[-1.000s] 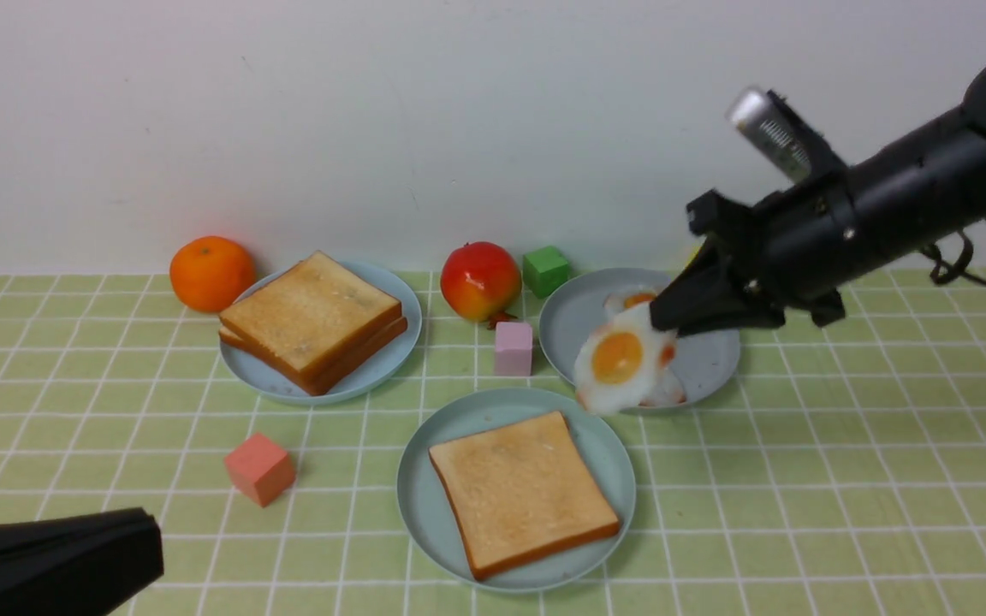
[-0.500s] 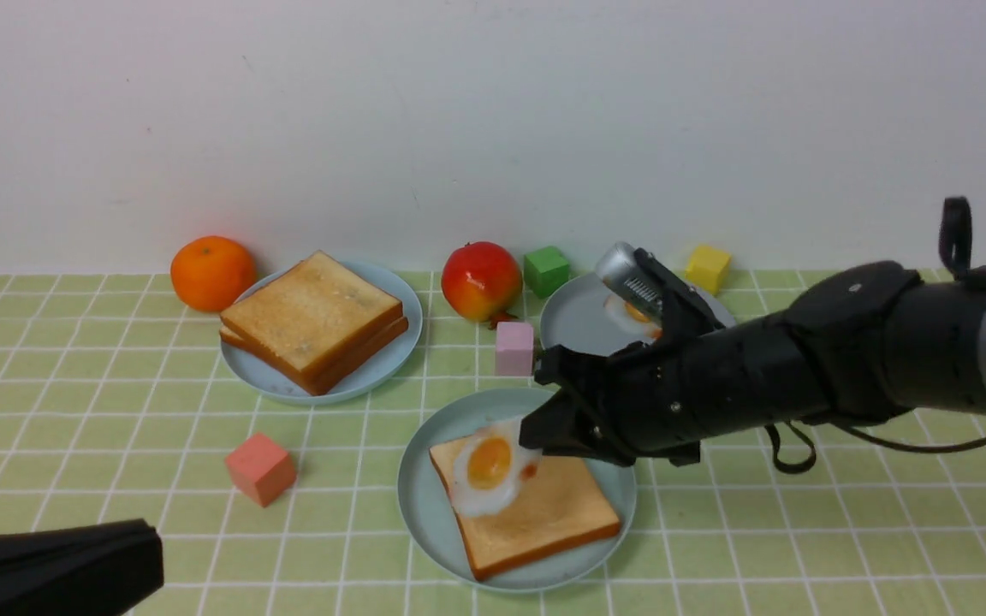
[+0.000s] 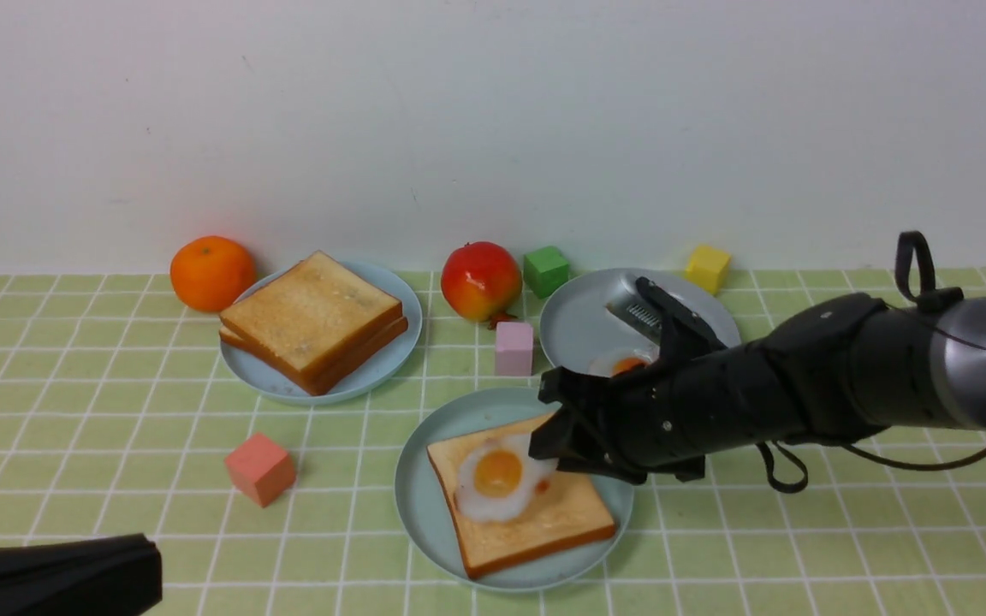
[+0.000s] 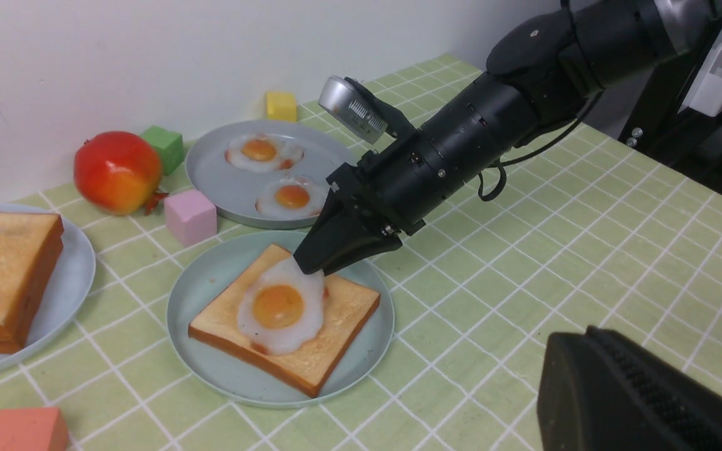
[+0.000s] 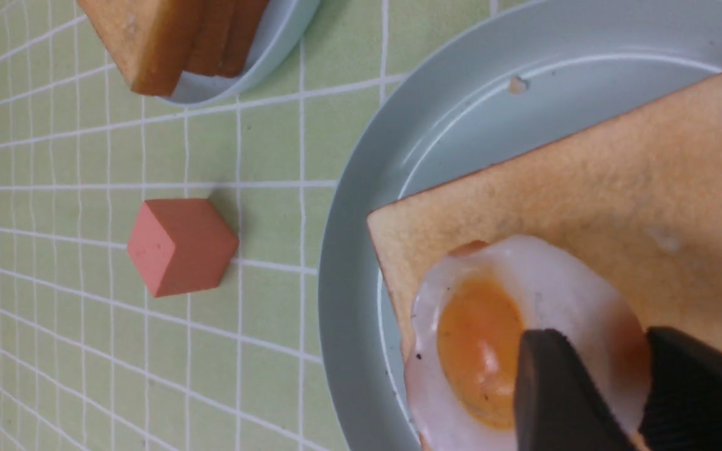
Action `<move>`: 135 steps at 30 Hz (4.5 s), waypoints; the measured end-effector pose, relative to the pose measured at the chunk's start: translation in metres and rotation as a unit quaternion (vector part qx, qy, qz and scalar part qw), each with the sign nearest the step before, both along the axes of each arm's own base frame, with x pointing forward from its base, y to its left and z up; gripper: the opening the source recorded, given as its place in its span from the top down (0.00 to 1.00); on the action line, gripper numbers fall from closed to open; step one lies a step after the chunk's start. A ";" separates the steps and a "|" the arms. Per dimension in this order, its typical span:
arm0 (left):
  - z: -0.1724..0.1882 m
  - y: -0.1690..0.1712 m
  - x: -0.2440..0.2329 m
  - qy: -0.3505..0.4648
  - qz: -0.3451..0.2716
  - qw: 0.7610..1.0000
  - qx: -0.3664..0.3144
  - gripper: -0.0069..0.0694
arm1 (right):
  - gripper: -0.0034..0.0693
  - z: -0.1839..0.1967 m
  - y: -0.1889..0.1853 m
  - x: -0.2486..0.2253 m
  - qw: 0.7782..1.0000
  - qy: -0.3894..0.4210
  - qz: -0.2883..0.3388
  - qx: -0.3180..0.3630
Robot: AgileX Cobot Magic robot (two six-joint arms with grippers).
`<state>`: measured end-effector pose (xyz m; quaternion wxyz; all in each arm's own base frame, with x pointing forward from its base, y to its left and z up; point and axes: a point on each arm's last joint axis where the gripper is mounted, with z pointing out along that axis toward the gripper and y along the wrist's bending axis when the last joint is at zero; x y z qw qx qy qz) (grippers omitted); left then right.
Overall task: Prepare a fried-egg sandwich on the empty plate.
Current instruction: Use the right arm to place the fried egg on the slice of bread in the middle, then use the left arm to grab a slice of bread, then use the left arm to place a slice of bread on the fried egg in the middle
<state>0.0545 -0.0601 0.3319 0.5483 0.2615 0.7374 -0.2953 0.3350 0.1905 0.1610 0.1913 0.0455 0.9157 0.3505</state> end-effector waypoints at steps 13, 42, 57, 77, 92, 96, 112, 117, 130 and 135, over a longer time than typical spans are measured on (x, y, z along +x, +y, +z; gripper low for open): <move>-0.011 -0.003 0.002 0.055 0.006 0.998 0.033 0.90 | 0.37 0.049 -0.043 -0.007 0.998 -0.021 0.054 -0.012; -0.053 -0.059 0.289 0.241 0.157 0.924 0.252 0.93 | 0.94 0.202 -0.136 -0.230 0.959 -0.199 0.088 -0.181; -0.114 -0.060 0.359 0.176 0.137 0.909 0.353 0.37 | 0.93 0.202 -0.138 -0.235 0.956 -0.222 0.075 -0.177; -0.150 -0.060 0.371 0.183 0.123 0.894 0.391 0.70 | 0.92 0.203 -0.134 -0.236 0.961 -0.219 0.077 -0.152; -0.090 -0.060 0.350 0.135 0.129 0.900 0.394 0.84 | 0.91 0.201 -0.133 -0.239 0.964 -0.205 0.087 -0.147; -0.047 -0.088 0.316 0.102 0.103 0.914 0.379 0.85 | 0.91 0.200 -0.136 -0.238 0.961 -0.202 0.088 -0.166; -0.104 -0.179 0.225 0.097 -0.076 0.890 0.439 0.85 | 0.90 0.210 -0.157 -0.292 0.935 -0.280 0.072 -0.208; -0.109 -0.182 0.226 0.097 -0.080 0.891 0.435 0.86 | 0.89 0.209 -0.157 -0.295 0.935 -0.276 0.076 -0.209; -0.111 -0.186 0.223 0.081 -0.131 0.883 0.443 0.86 | 0.89 0.209 -0.158 -0.295 0.935 -0.276 0.075 -0.212; -0.120 -0.186 0.222 0.098 -0.137 0.875 0.453 0.86 | 0.89 0.209 -0.158 -0.295 0.935 -0.276 0.075 -0.212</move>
